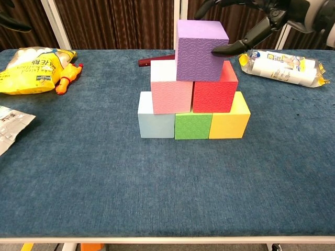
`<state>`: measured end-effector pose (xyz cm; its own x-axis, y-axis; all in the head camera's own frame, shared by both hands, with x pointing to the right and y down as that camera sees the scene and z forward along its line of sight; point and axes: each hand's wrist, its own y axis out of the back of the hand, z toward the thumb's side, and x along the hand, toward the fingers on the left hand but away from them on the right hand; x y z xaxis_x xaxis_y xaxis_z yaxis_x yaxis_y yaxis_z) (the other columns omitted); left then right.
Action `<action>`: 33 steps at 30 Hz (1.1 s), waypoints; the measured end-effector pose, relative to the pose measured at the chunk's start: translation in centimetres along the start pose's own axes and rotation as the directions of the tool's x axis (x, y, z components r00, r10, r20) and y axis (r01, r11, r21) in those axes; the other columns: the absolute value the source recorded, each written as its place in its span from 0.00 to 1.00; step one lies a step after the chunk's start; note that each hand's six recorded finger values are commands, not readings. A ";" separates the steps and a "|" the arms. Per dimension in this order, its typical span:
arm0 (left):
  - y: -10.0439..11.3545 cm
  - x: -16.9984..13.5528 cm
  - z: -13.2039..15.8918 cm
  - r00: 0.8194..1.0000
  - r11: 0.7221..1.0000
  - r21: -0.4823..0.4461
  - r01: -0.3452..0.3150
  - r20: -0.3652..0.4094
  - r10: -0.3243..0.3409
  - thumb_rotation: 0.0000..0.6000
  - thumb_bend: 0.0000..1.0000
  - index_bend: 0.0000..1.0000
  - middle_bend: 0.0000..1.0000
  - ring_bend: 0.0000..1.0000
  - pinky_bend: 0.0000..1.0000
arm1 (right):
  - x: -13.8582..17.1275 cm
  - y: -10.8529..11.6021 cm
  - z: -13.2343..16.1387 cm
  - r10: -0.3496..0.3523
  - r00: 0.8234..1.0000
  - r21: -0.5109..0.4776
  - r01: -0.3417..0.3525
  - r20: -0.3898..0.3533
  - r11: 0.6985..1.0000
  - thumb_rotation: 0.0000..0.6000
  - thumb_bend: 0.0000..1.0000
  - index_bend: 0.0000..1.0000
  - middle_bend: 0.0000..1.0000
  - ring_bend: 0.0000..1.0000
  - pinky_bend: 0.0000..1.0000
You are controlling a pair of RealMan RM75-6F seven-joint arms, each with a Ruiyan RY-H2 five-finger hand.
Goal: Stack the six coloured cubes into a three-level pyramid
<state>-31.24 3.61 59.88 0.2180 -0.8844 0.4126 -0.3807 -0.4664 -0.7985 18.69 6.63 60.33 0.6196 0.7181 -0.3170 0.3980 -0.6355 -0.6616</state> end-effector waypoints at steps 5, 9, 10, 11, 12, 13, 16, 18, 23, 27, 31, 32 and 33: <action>0.2 -0.2 -0.3 1.000 1.000 0.001 -0.008 -0.005 0.008 1.00 0.12 0.17 0.19 0.16 0.29 | 1.2 1.1 0.0 -0.012 1.000 0.017 0.012 0.004 1.000 1.00 0.04 0.00 0.00 0.00 0.00; 0.6 -0.5 -1.2 0.999 1.000 0.010 -0.021 -0.025 0.021 1.00 0.12 0.17 0.19 0.16 0.28 | 2.4 2.6 -0.1 -0.048 0.999 0.032 0.048 0.010 0.998 1.00 0.04 0.00 0.00 0.00 0.00; 0.7 -0.7 -1.5 0.999 1.000 0.013 -0.025 -0.032 0.025 1.00 0.12 0.17 0.19 0.16 0.27 | 2.8 3.1 -0.2 -0.064 0.998 0.039 0.064 0.014 0.997 1.00 0.04 0.00 0.00 0.00 0.00; 0.9 -0.9 -2.0 0.999 0.999 0.019 -0.032 -0.043 0.033 1.00 0.12 0.17 0.19 0.15 0.26 | 3.3 3.6 -0.3 -0.078 0.997 0.046 0.077 0.018 0.996 1.00 0.05 0.00 0.00 0.00 0.00; 1.0 -1.1 -2.4 0.998 0.999 0.024 -0.039 -0.052 0.040 1.00 0.12 0.17 0.19 0.15 0.24 | 3.8 4.1 -0.6 -0.093 0.995 0.056 0.092 0.025 0.994 1.00 0.05 0.00 0.00 0.00 0.00; 1.2 -1.3 -2.8 0.997 0.998 0.032 -0.046 -0.062 0.048 1.00 0.12 0.17 0.19 0.14 0.23 | 4.6 4.8 -1.0 -0.116 0.993 0.073 0.113 0.038 0.991 1.00 0.05 0.00 0.00 0.00 0.00; 1.6 -2.3 -4.8 0.991 0.995 0.078 -0.069 -0.107 0.077 1.00 0.12 0.17 0.19 0.13 0.20 | 6.9 6.6 -2.3 -0.181 0.980 0.134 0.169 0.083 0.976 1.00 0.08 0.00 0.04 0.00 0.00; 1.8 -3.2 -6.4 0.986 0.991 0.110 -0.078 -0.141 0.094 1.00 0.12 0.17 0.19 0.12 0.20 | 8.6 7.5 -3.3 -0.223 0.967 0.173 0.200 0.120 0.964 1.00 0.08 0.00 0.08 0.00 0.00; 2.0 -6.1 -9.9 0.971 0.977 0.193 -0.093 -0.199 0.132 1.00 0.12 0.18 0.19 0.12 0.19 | 14.1 8.9 -7.0 -0.306 0.920 0.278 0.236 0.244 0.931 1.00 0.10 0.00 0.12 0.00 0.00; 1.5 -8.7 -11.8 0.964 0.971 0.222 -0.092 -0.225 0.142 1.00 0.12 0.18 0.19 0.12 0.19 | 17.5 8.6 -9.7 -0.309 0.893 0.344 0.193 0.327 0.919 1.00 0.10 0.00 0.11 0.00 0.00; 0.8 -11.5 -13.2 0.955 0.972 0.215 -0.097 -0.254 0.151 1.00 0.12 0.18 0.19 0.12 0.18 | 19.7 7.2 -12.0 -0.281 0.878 0.363 0.135 0.387 0.922 1.00 0.10 0.00 0.08 0.00 0.00; 0.5 -12.3 -13.5 0.953 0.972 0.215 -0.097 -0.260 0.153 1.00 0.12 0.18 0.19 0.12 0.18 | 20.1 6.8 -12.3 -0.276 0.876 0.363 0.126 0.396 0.923 1.00 0.10 0.00 0.07 0.00 0.00; 0.4 -12.9 -13.8 0.951 0.972 0.215 -0.100 -0.266 0.157 1.00 0.12 0.18 0.19 0.12 0.18 | 20.4 6.3 -12.6 -0.271 0.874 0.361 0.120 0.403 0.925 1.00 0.10 0.00 0.07 0.00 0.00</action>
<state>-46.55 14.61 60.30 -0.0912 -0.9189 0.3838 -0.1987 -0.3608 -0.9112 42.37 13.68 58.26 0.1613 0.9142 -0.3717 0.1979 -0.3989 -0.8954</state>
